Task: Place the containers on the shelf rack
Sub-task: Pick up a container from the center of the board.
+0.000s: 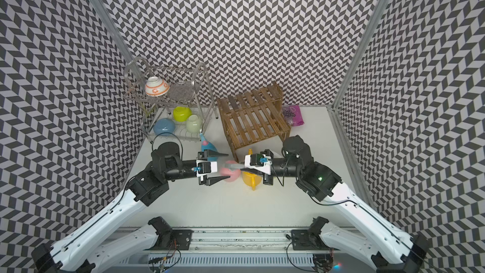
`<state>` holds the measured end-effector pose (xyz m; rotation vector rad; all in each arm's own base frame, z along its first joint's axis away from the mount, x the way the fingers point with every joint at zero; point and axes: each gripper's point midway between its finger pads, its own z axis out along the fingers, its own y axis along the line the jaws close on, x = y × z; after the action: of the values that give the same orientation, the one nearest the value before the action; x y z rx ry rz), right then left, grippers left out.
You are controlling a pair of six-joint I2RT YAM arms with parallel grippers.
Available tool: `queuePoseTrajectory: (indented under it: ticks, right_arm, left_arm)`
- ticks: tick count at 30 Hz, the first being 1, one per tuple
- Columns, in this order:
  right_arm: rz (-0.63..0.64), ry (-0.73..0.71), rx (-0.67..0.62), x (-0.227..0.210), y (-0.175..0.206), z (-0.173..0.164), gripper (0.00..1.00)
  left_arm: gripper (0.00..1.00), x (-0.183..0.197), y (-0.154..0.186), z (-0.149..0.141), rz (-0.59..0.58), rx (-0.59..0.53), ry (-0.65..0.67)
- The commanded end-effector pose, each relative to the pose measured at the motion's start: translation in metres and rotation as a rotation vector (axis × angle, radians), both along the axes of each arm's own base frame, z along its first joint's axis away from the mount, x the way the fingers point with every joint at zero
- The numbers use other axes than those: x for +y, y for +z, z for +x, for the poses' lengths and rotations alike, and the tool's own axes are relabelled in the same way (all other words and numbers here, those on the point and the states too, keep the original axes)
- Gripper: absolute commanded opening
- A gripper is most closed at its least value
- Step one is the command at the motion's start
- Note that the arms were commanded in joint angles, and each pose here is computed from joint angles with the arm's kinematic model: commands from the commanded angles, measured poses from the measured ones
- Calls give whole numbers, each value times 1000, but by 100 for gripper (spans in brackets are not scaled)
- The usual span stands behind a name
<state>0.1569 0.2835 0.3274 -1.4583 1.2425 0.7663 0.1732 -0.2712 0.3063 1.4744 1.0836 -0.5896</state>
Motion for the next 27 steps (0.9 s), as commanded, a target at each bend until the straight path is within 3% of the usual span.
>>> queuePoseTrajectory:
  ticks: [1, 15, 23, 25, 27]
  right_arm:
    - [43, 34, -50, 3, 20, -2, 0]
    - [26, 42, -64, 6, 17, 1, 0]
    - [33, 43, -74, 7, 20, 2, 0]
    - [35, 42, -77, 6, 20, 2, 0]
    - [43, 30, -84, 5, 23, 3, 12]
  left_arm:
    - [69, -5, -1, 5, 31, -7, 21]
    - [46, -21, -11, 6, 81, 0, -12]
    - [15, -21, -10, 8, 86, -22, -9]
    - [12, -21, -8, 7, 82, -29, -13]
    - [11, -21, -7, 6, 77, -34, -17]
